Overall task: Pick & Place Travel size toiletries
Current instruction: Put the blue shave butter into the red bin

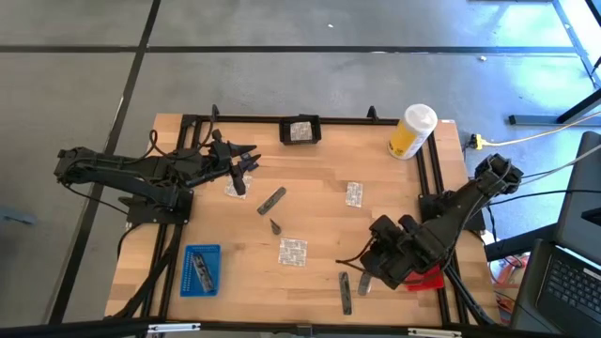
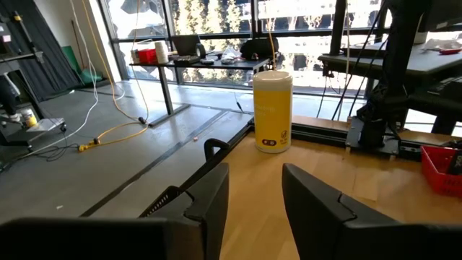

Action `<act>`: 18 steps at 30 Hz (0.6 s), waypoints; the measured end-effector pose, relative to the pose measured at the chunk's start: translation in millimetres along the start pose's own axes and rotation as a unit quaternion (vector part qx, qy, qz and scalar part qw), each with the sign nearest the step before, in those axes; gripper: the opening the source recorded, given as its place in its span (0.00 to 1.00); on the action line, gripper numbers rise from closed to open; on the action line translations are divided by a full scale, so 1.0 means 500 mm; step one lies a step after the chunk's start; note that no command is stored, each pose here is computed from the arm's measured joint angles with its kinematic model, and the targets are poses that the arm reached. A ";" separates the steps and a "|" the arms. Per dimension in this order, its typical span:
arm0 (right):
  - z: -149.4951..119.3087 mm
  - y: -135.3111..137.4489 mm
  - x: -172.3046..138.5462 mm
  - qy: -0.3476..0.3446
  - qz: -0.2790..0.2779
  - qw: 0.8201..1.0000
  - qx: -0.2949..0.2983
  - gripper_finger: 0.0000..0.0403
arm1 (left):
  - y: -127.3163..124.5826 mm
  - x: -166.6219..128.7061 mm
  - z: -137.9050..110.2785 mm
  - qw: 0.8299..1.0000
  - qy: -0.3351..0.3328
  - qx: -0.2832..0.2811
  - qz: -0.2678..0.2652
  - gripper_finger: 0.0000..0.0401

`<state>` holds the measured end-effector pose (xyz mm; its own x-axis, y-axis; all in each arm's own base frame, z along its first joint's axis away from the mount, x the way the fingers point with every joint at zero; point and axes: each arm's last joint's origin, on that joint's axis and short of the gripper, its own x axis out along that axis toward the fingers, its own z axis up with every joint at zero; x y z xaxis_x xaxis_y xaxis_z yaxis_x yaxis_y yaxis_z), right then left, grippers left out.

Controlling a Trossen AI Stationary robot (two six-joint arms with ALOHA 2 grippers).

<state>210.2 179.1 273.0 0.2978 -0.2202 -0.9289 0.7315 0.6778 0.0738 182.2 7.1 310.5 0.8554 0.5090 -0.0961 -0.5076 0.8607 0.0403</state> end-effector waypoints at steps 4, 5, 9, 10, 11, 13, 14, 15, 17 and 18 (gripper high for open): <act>-0.016 -0.003 -0.008 0.032 -0.005 0.999 0.024 0.33 | 0.000 0.000 0.000 1.000 0.000 0.000 0.000 0.31; -0.020 -0.003 -0.009 0.036 -0.004 0.999 0.030 0.33 | 0.000 0.000 0.000 1.000 0.000 0.000 0.000 0.31; -0.043 -0.006 -0.018 0.056 -0.007 0.997 0.051 0.34 | 0.000 0.000 0.000 1.000 0.000 0.000 0.000 0.31; -0.049 -0.008 -0.020 0.059 -0.011 0.997 0.056 0.33 | 0.000 0.000 0.000 1.000 0.000 0.000 0.000 0.31; -0.055 -0.010 -0.022 0.063 -0.015 0.996 0.060 0.33 | 0.000 0.000 0.000 1.000 0.000 0.000 0.000 0.31; -0.067 -0.013 -0.027 0.067 -0.020 0.995 0.069 0.33 | 0.000 0.000 0.000 1.000 0.000 0.000 0.000 0.31; -0.073 -0.016 -0.029 0.068 -0.023 0.995 0.072 0.33 | 0.000 0.000 0.000 1.000 0.000 0.000 0.000 0.31; -0.079 -0.018 -0.032 0.070 -0.025 0.994 0.076 0.33 | 0.000 0.000 0.000 1.000 0.000 0.000 0.000 0.31; -0.092 -0.021 -0.037 0.076 -0.029 0.993 0.083 0.34 | 0.000 0.000 0.000 1.000 0.000 0.000 0.000 0.31; -0.099 -0.024 -0.040 0.077 -0.031 0.993 0.086 0.34 | 0.000 0.000 0.000 1.000 0.000 0.000 0.000 0.31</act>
<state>165.2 210.3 272.7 0.1610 -0.1393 -0.9771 0.8430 0.5342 0.0628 182.2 7.1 310.5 0.8554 0.5090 -0.0958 -0.5077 0.8606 0.0399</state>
